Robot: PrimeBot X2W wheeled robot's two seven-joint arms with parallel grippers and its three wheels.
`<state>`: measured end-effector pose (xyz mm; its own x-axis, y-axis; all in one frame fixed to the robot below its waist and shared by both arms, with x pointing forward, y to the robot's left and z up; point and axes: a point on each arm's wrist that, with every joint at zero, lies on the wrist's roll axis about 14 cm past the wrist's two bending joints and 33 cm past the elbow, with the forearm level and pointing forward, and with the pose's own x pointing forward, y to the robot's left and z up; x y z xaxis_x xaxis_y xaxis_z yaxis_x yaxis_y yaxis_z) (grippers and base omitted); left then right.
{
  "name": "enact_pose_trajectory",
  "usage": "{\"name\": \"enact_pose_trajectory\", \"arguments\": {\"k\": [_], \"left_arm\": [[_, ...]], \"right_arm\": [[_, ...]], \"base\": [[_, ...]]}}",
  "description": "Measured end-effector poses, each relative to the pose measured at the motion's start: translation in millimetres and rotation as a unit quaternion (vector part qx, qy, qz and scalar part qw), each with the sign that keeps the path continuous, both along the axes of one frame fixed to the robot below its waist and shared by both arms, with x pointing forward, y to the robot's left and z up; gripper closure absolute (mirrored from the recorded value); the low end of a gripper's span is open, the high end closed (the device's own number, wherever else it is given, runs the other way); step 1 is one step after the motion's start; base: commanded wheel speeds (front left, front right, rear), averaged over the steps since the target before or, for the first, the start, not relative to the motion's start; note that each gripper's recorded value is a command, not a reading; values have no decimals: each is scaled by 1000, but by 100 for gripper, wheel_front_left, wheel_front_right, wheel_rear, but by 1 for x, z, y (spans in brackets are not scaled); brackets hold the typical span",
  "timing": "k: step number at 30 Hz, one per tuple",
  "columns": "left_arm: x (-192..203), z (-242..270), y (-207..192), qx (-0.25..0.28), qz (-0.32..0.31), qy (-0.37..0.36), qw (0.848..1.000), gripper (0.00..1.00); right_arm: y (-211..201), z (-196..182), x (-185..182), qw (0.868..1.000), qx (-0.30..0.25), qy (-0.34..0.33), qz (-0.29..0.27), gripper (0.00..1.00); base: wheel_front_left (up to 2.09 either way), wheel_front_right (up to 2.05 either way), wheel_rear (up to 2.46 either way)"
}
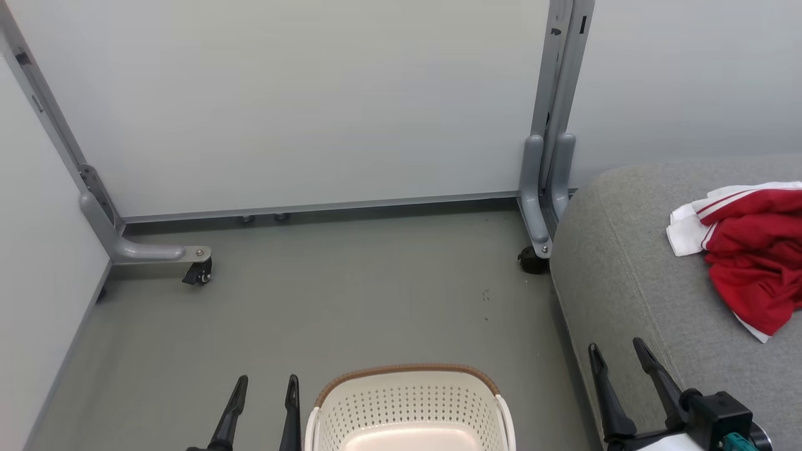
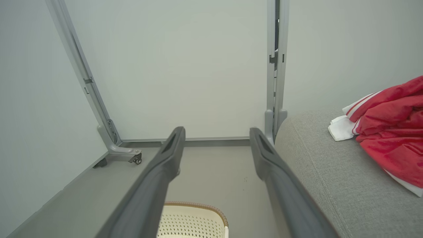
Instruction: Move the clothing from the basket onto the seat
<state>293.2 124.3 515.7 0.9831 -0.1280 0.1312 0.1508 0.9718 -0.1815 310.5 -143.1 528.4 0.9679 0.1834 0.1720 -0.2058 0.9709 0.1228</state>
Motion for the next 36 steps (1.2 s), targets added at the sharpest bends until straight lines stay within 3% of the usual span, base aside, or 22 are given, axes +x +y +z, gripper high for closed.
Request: {"name": "enact_pose_trajectory", "arguments": {"k": [19,20,25,36], "left_arm": [[-8,-5,-3,9,-5,3,1000,0],[-8,-7,-4,13,-5,5,1000,100],[-11,-21,-4,11,-7,29,999,100],[-3,-30,11,-89,13,70,993,100]], "right_arm": [[-5,-5,-11,1000,-8,3,-6,0],[-5,-6,-11,1000,-8,5,-6,100],[-4,-24,-16,999,1,36,-8,100],[-17,-28,-5,992,99,68,-28,100]], "base": [[0,0,0],[0,0,0],[0,0,0],[0,0,0]]}}
